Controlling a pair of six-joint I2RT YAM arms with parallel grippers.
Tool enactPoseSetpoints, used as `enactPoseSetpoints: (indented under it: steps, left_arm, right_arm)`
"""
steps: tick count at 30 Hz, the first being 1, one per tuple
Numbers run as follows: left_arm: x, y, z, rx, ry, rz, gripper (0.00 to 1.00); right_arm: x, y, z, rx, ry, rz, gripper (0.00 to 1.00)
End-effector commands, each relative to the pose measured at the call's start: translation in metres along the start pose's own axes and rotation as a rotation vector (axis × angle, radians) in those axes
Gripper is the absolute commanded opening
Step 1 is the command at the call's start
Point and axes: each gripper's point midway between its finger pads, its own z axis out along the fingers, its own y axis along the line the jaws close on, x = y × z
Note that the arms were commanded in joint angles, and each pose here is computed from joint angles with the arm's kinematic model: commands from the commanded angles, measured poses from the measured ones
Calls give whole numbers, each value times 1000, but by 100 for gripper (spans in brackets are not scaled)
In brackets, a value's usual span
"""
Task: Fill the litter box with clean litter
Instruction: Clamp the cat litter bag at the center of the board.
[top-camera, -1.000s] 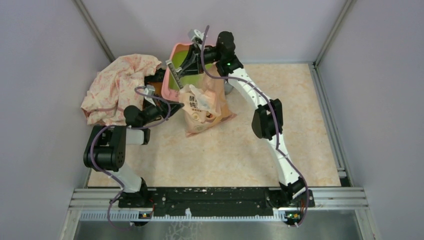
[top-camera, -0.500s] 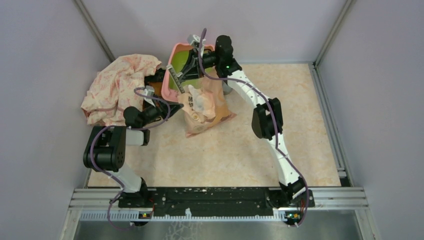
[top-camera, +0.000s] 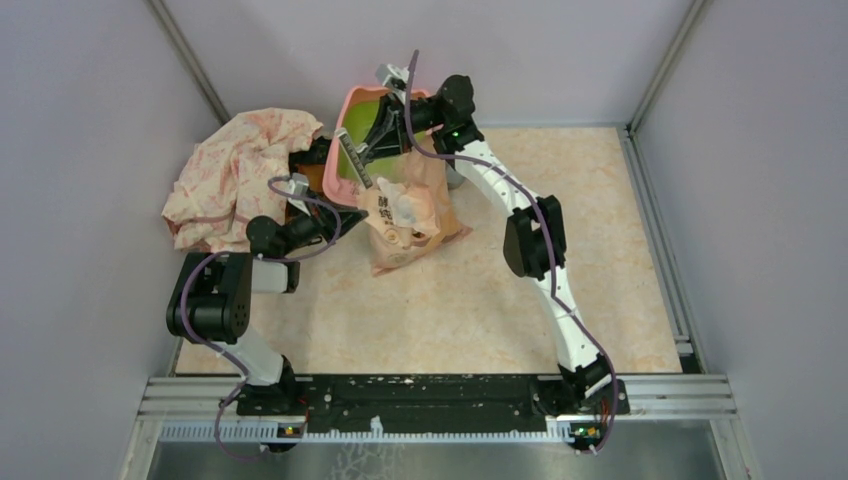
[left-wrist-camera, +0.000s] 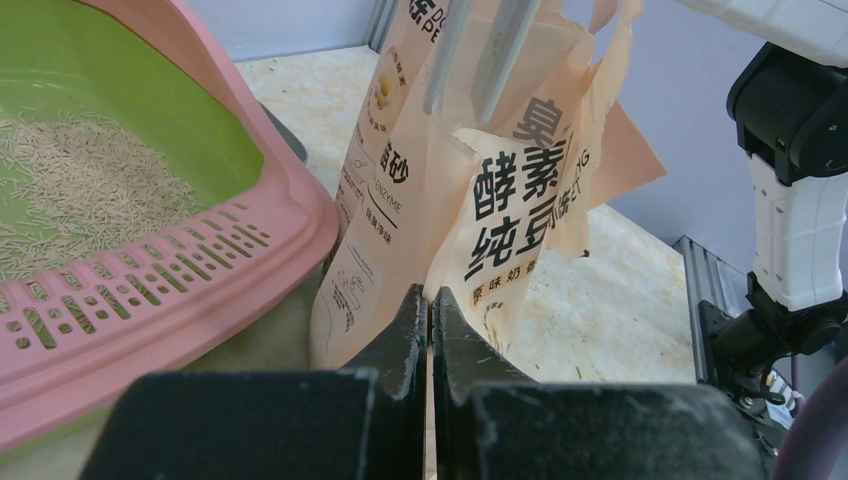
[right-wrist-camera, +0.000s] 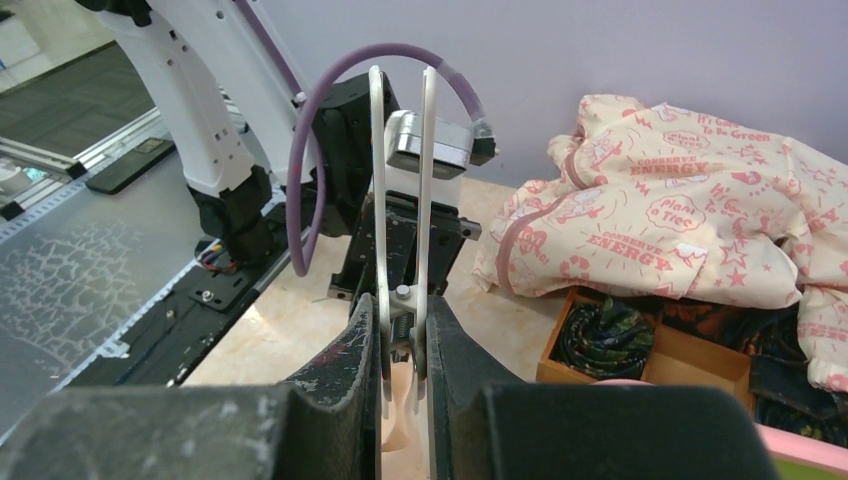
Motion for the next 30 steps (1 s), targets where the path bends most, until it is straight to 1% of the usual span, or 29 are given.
enactPoseSetpoints:
  steps: [1,14,30]
  left_arm:
    - [-15,-15,0,60,-41,77,0]
    - [-24,-15,3,62,-53,89,0]
    - [-28,-17,4,67,-61,95,0]
  right_arm:
    - [-32,21,2,-36,11,-99,0]
    - [-13,30,6,-71,30,-61,0]
    - [7,22,7,-69,27,-36,0]
